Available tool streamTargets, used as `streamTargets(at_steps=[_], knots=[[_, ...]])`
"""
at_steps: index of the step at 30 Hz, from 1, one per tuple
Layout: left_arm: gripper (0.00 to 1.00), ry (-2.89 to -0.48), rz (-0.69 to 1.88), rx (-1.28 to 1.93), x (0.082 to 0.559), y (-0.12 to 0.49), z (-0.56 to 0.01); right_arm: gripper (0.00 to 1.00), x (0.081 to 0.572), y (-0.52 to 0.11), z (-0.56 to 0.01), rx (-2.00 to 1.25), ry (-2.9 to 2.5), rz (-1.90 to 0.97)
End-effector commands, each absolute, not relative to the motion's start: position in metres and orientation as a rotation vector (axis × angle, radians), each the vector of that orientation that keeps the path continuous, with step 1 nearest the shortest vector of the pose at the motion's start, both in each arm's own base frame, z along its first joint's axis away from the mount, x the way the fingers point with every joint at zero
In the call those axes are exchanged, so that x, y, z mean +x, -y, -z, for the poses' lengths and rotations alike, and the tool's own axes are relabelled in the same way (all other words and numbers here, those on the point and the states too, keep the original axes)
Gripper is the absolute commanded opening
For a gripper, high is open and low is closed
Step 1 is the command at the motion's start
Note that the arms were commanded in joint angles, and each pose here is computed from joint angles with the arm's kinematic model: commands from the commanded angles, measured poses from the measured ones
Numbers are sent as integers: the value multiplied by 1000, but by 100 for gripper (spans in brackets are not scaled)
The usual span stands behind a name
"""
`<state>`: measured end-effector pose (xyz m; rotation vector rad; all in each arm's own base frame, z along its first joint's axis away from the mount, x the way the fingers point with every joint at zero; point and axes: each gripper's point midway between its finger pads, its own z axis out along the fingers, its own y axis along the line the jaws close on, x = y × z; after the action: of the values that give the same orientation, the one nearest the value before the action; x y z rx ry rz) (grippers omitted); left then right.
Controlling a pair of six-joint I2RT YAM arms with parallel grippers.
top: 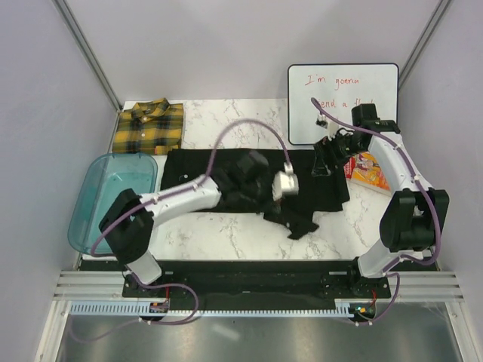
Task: Fold and stack the long sleeve shirts
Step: Fold the shirt
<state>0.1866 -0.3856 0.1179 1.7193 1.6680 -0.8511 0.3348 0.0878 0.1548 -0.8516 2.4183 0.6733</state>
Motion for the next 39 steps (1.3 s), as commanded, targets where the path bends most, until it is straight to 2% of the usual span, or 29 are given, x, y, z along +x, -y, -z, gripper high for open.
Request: streamTargets(at_steps=[1,4,5,7,8,9,10,11,13,14,22,27,39], knots=[[2,-1957,1295,1362,228,371,-168,93,369,-97,-209,-860,-2170,-619],[8,-2132,1376,1167,268,364,-152,95,381,-100,-210,-808,-2151,-624],[19,-2231,1354,1069,286,358,-131,95,384,-100,-211,-807,-2152,-627],[31,-2333,1361,929,307,352,-119,92,388,-100,-202,-788,-2185,-647],[42,-2384,1319,829,326,338,-109,90,389,-101,-199,-790,-2192,-653],[45,-2427,1301,767,336,330,-97,85,388,-103,-196,-796,-2201,-664],[47,-2435,1296,723,344,322,-96,84,386,-104,-194,-811,-2202,-665],[56,-2417,1296,678,358,308,-98,84,383,-106,-189,-826,-2208,-669],[59,-2335,1329,713,358,296,-110,79,377,-111,-183,-889,-2194,-663],[65,-2290,1365,730,357,290,-118,78,369,-119,-175,-934,-2199,-668],[67,-2201,1320,795,318,250,-143,76,362,-178,-144,-1349,-2027,-400],[68,-2235,1353,803,295,233,-138,86,361,-199,-118,-1645,-1834,-231],[70,-2189,1289,814,277,221,-162,85,367,-218,-71,-1893,-1716,-132]])
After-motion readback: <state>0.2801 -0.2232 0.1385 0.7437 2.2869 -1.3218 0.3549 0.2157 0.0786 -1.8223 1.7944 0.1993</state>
